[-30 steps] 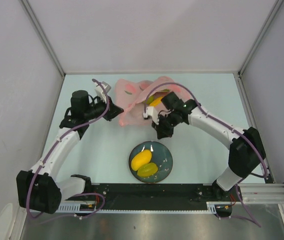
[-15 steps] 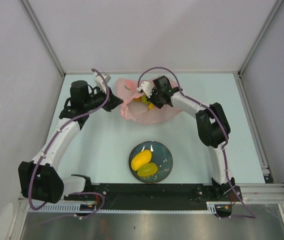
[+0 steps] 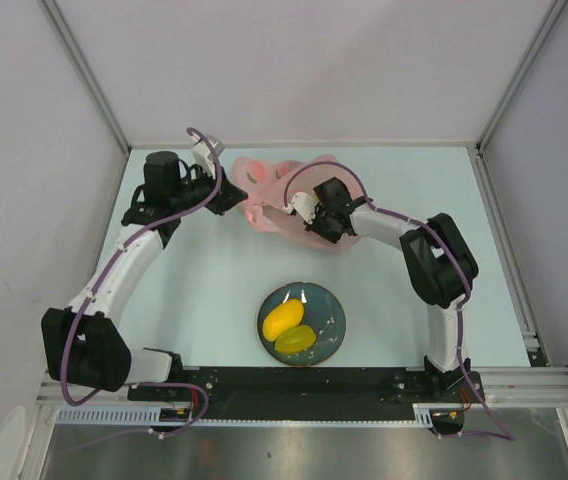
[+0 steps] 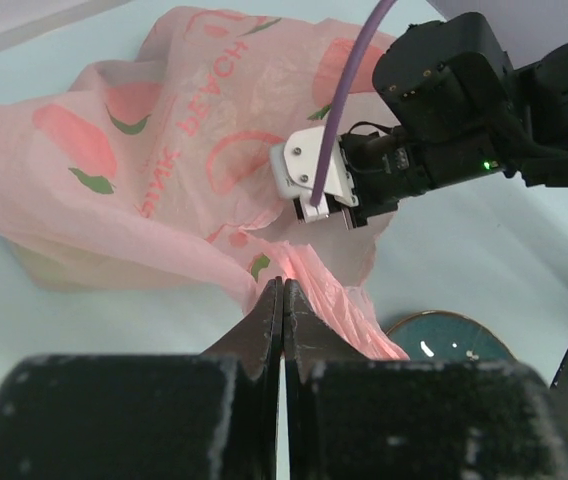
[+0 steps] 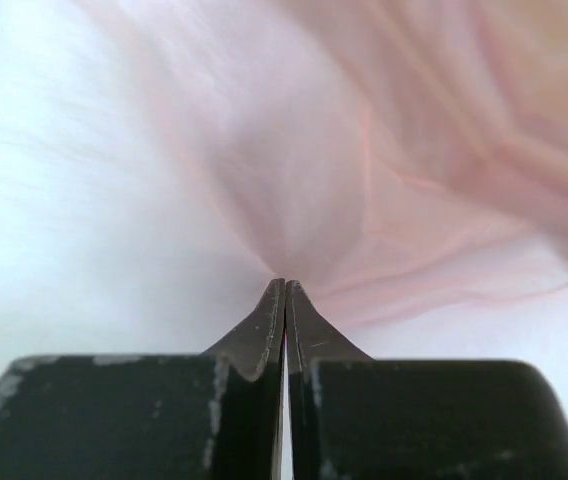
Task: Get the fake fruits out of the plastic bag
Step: Take out the fake fruit from the plastic bag.
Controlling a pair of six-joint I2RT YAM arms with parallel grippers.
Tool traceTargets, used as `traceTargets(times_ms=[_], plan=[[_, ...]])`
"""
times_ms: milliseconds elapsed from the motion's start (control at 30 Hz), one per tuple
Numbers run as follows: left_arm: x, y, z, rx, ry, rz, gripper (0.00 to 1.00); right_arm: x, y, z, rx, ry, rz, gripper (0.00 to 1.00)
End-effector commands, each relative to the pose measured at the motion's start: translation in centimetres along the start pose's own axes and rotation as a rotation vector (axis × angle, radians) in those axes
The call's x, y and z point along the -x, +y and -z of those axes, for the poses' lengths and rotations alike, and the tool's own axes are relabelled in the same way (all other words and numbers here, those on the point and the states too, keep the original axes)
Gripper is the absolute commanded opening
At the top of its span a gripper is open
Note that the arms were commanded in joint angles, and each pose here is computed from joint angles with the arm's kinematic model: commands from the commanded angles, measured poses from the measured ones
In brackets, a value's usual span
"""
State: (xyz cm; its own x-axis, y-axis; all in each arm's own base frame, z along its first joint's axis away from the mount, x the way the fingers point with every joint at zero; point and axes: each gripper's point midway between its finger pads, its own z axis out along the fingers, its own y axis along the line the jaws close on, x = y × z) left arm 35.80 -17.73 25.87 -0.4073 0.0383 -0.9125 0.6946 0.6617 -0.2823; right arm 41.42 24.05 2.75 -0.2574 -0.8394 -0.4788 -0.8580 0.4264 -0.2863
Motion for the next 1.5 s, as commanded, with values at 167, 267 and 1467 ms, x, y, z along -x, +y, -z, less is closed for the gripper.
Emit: traceTargets(times_ms=[167, 267, 1467], plan=[[3.9, 0.2, -0.1, -0.008, -0.052, -0.08, 0.0, 7.0, -5.6, 5.3, -0.043, -0.234, 0.217, 0.13], [4.2, 0.5, -0.4, -0.009, -0.046, -0.098, 0.0, 6.5, -5.8, 4.4, -0.004, -0.234, 0.322, 0.31], [4.1, 1.2, -1.3, -0.005, -0.034, -0.105, 0.0, 13.2, -8.5, 5.9, 0.091, -0.438, 0.199, 0.18]])
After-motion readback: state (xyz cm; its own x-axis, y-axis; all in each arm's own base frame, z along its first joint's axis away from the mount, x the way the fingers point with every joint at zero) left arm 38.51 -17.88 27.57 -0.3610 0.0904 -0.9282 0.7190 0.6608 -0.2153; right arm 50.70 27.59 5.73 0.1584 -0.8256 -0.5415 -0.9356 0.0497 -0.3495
